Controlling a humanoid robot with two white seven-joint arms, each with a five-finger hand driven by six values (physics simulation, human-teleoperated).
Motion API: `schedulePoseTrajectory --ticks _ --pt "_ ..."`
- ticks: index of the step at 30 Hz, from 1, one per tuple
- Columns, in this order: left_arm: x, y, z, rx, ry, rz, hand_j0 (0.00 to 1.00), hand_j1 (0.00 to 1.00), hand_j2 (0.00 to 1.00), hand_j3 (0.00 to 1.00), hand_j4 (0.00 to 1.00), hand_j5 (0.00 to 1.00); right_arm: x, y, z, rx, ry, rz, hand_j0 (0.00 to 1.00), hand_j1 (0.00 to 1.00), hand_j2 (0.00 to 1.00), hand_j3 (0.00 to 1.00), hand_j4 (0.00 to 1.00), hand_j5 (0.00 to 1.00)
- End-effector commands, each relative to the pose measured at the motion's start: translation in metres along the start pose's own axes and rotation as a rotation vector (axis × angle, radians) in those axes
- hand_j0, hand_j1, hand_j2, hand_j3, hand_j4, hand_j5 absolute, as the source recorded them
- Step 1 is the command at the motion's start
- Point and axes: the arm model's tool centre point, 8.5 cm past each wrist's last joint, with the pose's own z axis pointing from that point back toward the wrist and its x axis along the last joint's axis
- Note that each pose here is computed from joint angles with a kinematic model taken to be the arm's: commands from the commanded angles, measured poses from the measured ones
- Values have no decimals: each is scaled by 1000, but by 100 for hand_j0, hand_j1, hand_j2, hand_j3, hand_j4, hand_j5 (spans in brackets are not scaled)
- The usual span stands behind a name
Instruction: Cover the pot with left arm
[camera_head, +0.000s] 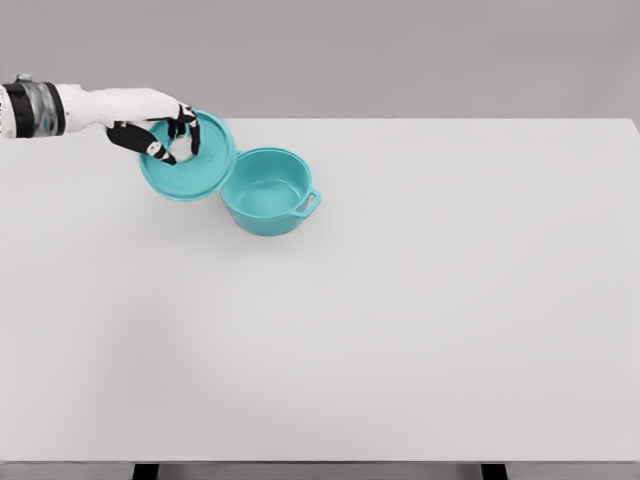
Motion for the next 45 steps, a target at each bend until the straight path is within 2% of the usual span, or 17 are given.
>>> schedulePoseTrajectory --ticks 1,2,7,10,23,27,45 --pt "5 -10 -6 -46 -18 1 42 42 42 42 42 42 0 0 0 0 -1 1 100 100 100 100 100 100" --pt "8 -10 -10 -67 -30 7 42 42 42 42 42 42 0 0 0 0 0 0 100 100 100 100 100 100" --pt "13 -11 -16 -79 -52 20 42 42 42 42 42 42 0 0 0 0 0 0 100 100 100 100 100 100" --pt "19 -15 -31 -97 -70 22 42 42 42 42 42 42 0 0 0 0 0 0 100 100 100 100 100 100" --pt "34 -5 -71 -87 -97 44 43 43 43 43 43 43 0 0 0 0 0 0 100 100 100 100 100 100" --pt "40 2 -76 -81 -108 34 43 43 43 43 43 43 0 0 0 0 0 0 100 100 100 100 100 100" --pt "50 2 -88 -73 -140 51 44 44 44 44 44 44 0 0 0 2 -1 1 100 100 100 100 100 100"
